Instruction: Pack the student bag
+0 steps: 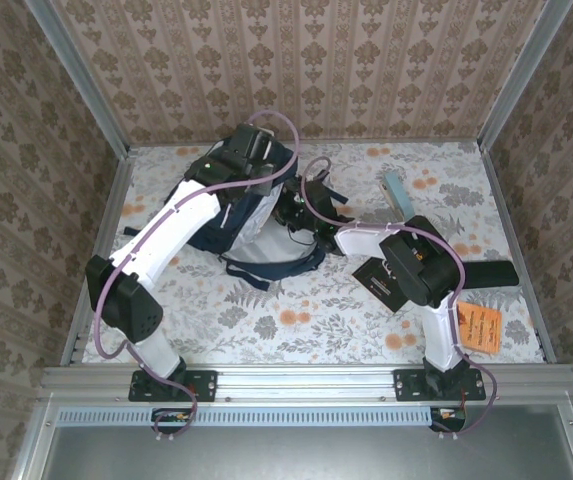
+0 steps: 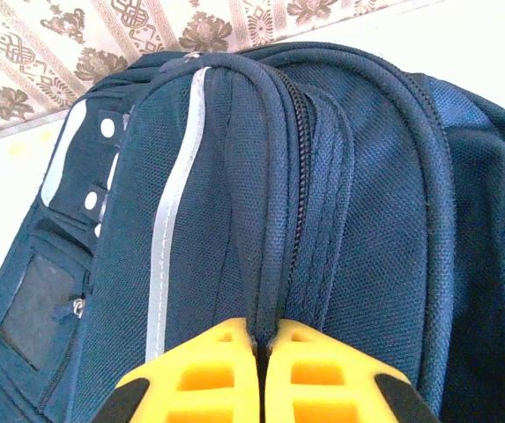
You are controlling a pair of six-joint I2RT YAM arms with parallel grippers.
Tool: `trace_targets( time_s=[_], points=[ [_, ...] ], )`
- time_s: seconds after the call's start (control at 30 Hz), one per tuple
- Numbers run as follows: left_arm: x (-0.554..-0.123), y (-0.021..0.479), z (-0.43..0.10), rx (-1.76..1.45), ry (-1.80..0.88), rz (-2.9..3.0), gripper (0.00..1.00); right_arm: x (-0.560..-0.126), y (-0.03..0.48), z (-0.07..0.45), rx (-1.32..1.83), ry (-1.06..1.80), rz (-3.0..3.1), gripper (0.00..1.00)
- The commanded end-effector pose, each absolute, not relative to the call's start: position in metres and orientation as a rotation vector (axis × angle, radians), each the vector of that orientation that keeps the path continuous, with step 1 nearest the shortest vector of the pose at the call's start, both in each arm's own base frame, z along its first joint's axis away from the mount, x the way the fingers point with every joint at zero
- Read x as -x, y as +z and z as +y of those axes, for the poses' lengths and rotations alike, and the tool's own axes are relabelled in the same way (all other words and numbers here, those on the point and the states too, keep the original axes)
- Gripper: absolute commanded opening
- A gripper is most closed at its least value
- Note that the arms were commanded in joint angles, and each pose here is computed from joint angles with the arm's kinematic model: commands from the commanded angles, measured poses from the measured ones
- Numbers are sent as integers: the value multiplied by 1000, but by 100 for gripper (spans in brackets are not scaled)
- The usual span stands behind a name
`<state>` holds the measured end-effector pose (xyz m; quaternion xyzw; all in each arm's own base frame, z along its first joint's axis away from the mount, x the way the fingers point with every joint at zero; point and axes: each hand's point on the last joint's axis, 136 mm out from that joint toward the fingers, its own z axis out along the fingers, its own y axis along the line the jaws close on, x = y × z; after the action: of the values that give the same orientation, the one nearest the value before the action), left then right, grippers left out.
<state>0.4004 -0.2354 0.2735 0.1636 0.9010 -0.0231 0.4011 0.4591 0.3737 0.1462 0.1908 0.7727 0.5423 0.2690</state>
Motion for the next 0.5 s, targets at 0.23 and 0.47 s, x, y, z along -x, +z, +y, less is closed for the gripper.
trace_targets(
  time_s=[0.23, 0.47],
  points=[
    [-393, 319, -239, -343, -217, 2168, 0, -485, 171, 398, -460, 1567, 1959, 19],
    [-394, 315, -232, -322, -222, 2175, 0, -478, 154, 371, -550, 1446, 2057, 59]
  ],
)
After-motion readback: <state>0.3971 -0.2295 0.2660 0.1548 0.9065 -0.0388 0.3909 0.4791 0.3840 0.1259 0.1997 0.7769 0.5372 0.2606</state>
